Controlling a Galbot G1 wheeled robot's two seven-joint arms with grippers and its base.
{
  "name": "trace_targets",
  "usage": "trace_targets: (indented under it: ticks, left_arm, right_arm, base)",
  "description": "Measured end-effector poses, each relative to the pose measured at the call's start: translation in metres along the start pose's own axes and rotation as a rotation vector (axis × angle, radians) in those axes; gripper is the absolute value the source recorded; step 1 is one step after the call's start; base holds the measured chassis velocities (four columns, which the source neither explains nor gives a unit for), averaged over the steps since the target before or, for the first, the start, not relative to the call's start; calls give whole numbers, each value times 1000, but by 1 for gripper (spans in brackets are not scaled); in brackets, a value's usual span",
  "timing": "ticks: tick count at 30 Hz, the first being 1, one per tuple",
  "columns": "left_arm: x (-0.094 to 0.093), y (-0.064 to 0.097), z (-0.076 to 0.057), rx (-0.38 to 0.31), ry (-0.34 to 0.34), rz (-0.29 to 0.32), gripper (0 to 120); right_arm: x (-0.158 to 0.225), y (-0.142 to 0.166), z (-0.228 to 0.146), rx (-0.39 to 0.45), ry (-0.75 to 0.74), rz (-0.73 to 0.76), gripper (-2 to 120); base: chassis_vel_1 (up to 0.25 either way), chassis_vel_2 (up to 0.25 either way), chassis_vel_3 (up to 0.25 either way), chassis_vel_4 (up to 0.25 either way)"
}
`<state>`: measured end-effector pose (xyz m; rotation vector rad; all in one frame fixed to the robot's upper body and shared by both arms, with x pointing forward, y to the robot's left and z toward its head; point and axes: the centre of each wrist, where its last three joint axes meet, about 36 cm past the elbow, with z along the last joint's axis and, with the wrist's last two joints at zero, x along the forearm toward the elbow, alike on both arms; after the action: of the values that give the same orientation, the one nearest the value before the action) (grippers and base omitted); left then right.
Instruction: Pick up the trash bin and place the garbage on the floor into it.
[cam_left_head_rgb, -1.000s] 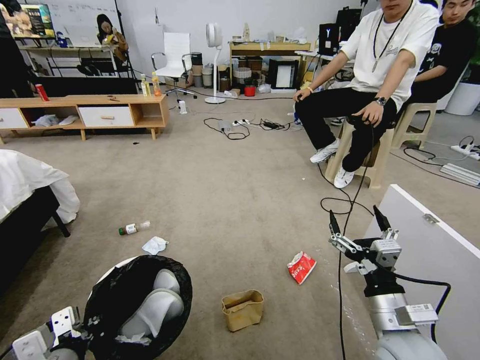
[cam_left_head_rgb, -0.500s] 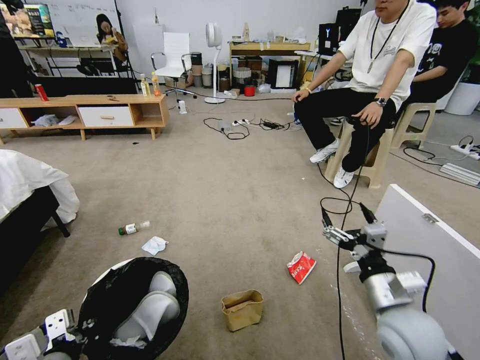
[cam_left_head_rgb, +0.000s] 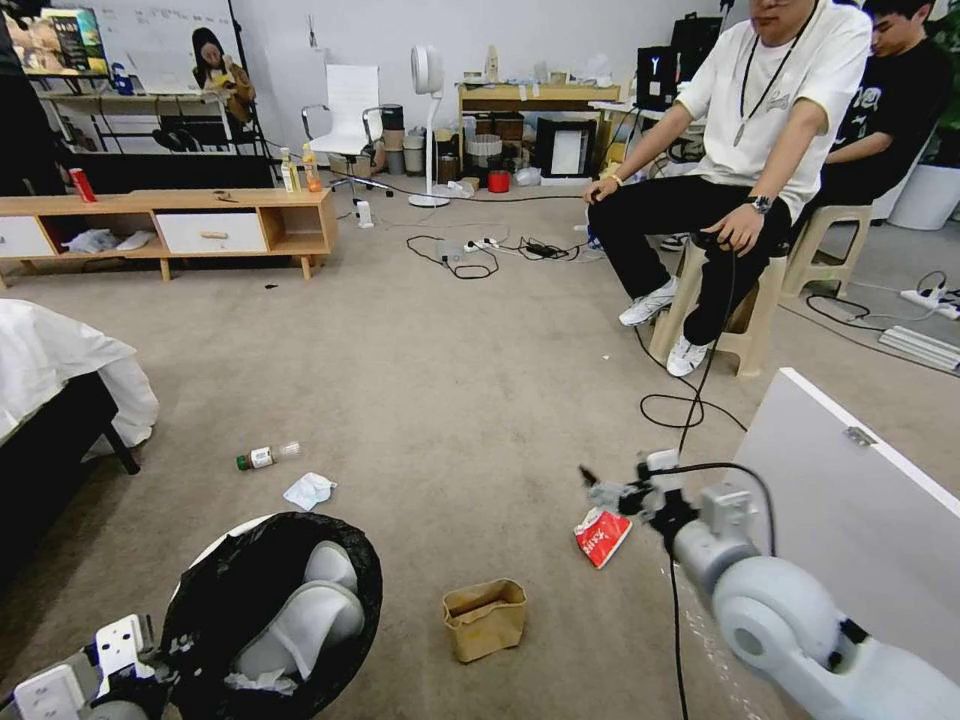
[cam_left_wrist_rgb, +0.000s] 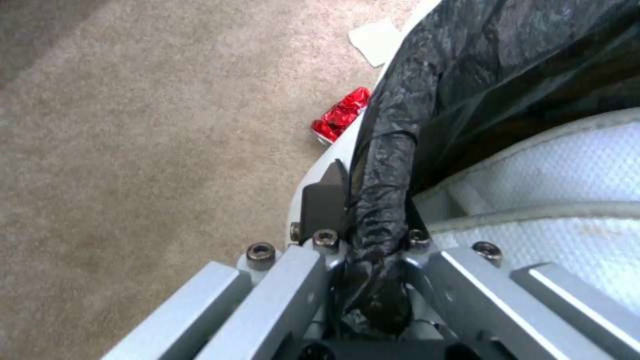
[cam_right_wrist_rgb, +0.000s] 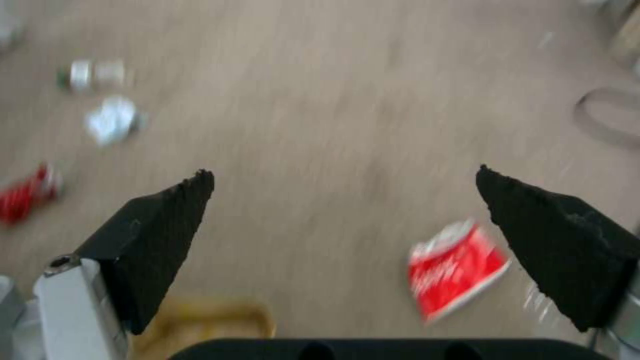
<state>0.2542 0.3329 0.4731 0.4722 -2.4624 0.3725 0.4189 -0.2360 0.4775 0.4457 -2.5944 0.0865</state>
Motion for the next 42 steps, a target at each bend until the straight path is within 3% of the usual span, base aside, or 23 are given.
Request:
trace_targets:
  ticks: [4, 6, 9, 14, 27, 42]
  left_arm:
    - [-1, 0, 0, 0, 0, 0, 1]
    - [-5, 1, 1, -4, 8, 6, 1]
    - [-7, 2, 2, -4, 12, 7, 1]
    - [-8, 1, 1, -2, 11, 11, 1]
    - [-7, 2, 5, 11, 16, 4, 1]
    - [-11, 3, 6, 23, 18, -1, 1]
  right_arm:
    - [-7, 3, 2, 11, 52, -22, 100]
    - [-26, 12, 14, 62, 183, -63, 100]
    - [-39, 20, 25, 92, 260, -113, 100]
    - [-50, 29, 38, 127, 304, -146, 100]
    - [-96, 65, 72, 246, 326, -252, 100]
    - [-142, 66, 119, 333, 350, -262, 100]
  base:
    - [0, 0, 0, 0]
    - [0, 0, 0, 0]
    - [0, 0, 0, 0]
    - [0, 0, 0, 0]
    - [0, 0, 0, 0]
    - [0, 0, 0, 0]
